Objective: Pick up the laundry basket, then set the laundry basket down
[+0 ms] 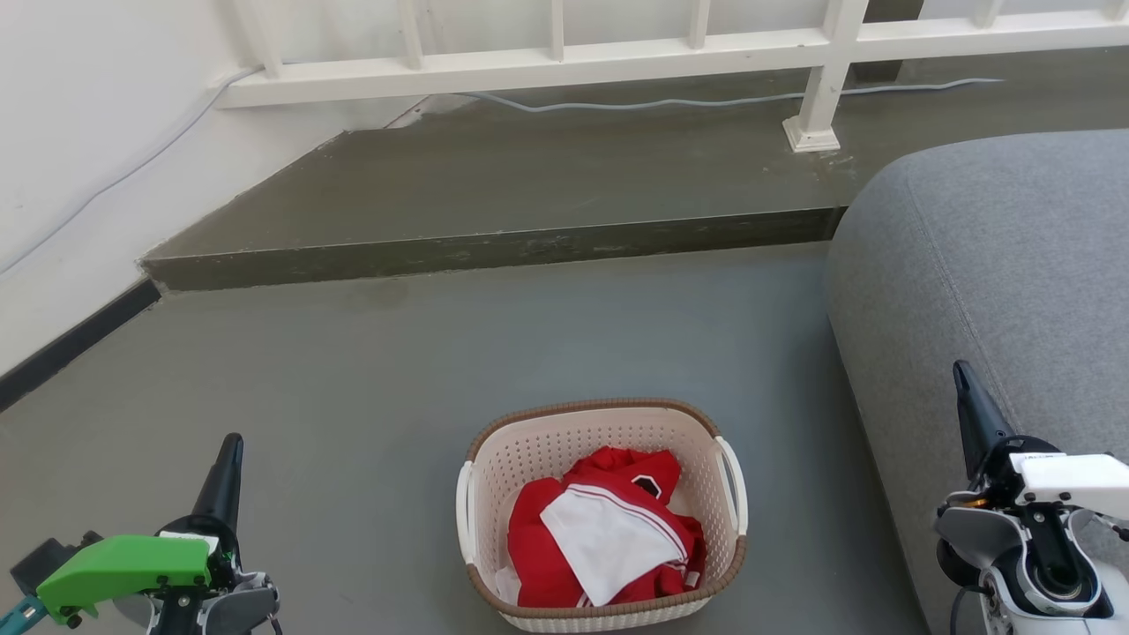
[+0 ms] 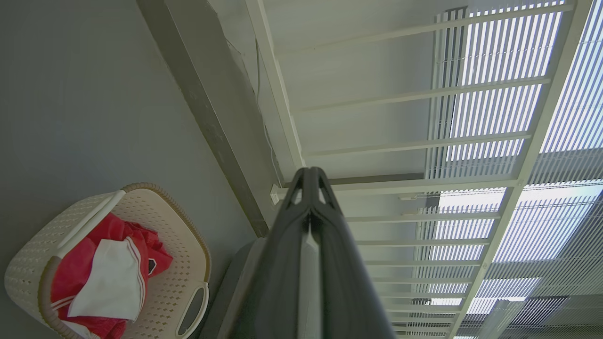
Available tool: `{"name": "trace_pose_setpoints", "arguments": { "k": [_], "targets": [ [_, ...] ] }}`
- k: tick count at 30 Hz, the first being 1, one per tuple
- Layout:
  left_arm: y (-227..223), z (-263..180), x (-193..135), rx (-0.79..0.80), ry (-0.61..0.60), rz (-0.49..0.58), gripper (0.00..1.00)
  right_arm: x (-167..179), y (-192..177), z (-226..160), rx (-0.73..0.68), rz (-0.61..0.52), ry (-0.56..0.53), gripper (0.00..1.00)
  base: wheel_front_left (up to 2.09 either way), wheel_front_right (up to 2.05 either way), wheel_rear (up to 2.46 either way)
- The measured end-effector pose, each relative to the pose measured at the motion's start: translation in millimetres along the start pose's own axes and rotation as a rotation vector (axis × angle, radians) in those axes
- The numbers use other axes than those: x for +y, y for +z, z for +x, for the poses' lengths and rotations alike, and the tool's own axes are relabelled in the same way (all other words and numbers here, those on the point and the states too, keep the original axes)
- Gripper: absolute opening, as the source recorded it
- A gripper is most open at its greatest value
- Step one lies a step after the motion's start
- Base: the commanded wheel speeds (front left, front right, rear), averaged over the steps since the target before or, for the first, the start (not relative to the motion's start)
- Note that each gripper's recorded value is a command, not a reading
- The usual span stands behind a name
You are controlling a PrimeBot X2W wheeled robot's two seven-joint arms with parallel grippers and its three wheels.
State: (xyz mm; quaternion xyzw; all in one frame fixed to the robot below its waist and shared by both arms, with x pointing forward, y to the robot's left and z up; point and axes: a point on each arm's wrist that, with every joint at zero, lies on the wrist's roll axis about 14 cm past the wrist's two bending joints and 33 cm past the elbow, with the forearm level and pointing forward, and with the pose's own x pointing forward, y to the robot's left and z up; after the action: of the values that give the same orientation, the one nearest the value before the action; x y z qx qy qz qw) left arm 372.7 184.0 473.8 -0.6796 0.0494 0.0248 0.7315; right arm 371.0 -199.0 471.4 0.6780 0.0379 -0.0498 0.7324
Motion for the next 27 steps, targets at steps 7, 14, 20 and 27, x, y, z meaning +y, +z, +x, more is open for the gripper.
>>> {"name": "trace_pose_setpoints", "arguments": {
  "k": [7,14,20,27],
  "targets": [
    [1.0,-0.7,0.6,-0.002,-0.001,-0.074,0.00,4.8,4.7,2.0,-0.008,0.088,0.022,0.00,0.00,0.00,0.00],
    [1.8,-0.1,-0.2,-0.004,-0.003,-0.077,0.00,4.1,4.9,1.9,-0.006,0.094,0.020,0.00,0.00,0.00,0.00],
    [2.1,2.1,-3.6,-0.004,-0.013,-0.077,0.00,3.8,5.1,1.8,-0.007,0.094,0.019,0.00,0.00,0.00,0.00],
    [2.8,2.3,-4.1,-0.007,-0.014,-0.077,0.00,3.3,5.1,1.8,-0.007,0.094,0.017,0.00,0.00,0.00,0.00]
  ]
}}
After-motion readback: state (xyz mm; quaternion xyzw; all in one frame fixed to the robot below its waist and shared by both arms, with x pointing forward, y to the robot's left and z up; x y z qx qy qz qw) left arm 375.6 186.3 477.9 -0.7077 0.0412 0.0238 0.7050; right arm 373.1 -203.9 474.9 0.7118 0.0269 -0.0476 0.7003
